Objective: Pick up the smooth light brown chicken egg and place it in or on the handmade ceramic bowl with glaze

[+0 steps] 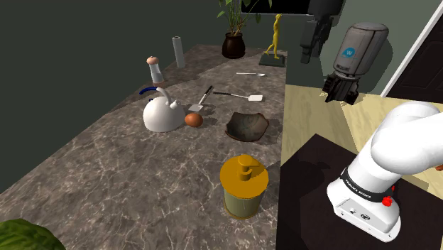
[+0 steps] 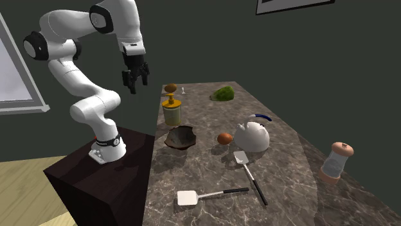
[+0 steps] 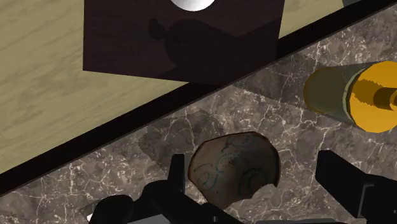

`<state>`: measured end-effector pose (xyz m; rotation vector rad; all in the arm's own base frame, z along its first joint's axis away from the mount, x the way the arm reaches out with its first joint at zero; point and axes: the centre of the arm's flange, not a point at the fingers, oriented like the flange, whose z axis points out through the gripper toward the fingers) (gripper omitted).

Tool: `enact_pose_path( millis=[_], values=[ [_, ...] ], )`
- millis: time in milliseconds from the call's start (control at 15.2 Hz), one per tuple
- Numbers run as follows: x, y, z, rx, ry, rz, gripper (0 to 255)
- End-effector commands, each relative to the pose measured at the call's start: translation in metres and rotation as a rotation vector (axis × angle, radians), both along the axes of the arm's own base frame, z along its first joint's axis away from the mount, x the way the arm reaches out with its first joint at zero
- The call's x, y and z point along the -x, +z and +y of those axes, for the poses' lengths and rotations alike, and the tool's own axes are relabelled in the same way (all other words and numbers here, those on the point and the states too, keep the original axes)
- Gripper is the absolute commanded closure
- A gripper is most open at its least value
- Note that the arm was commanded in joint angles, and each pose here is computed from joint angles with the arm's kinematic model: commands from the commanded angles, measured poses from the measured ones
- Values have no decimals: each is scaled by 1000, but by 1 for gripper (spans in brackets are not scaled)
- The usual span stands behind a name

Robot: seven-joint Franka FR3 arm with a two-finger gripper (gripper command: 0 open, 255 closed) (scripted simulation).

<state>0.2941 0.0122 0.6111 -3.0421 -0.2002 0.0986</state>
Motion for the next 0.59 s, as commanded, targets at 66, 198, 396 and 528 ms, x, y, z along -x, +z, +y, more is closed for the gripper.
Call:
enact_pose_path(
  millis=[66, 198, 396, 528],
  values=[
    [-11, -7, 3, -4, 6, 1, 0],
    [-32, -22, 11, -11, 17, 4, 0],
    [-63, -44, 22, -22, 34, 8, 0],
    [-84, -59, 30, -29, 45, 11, 0]
  ],
)
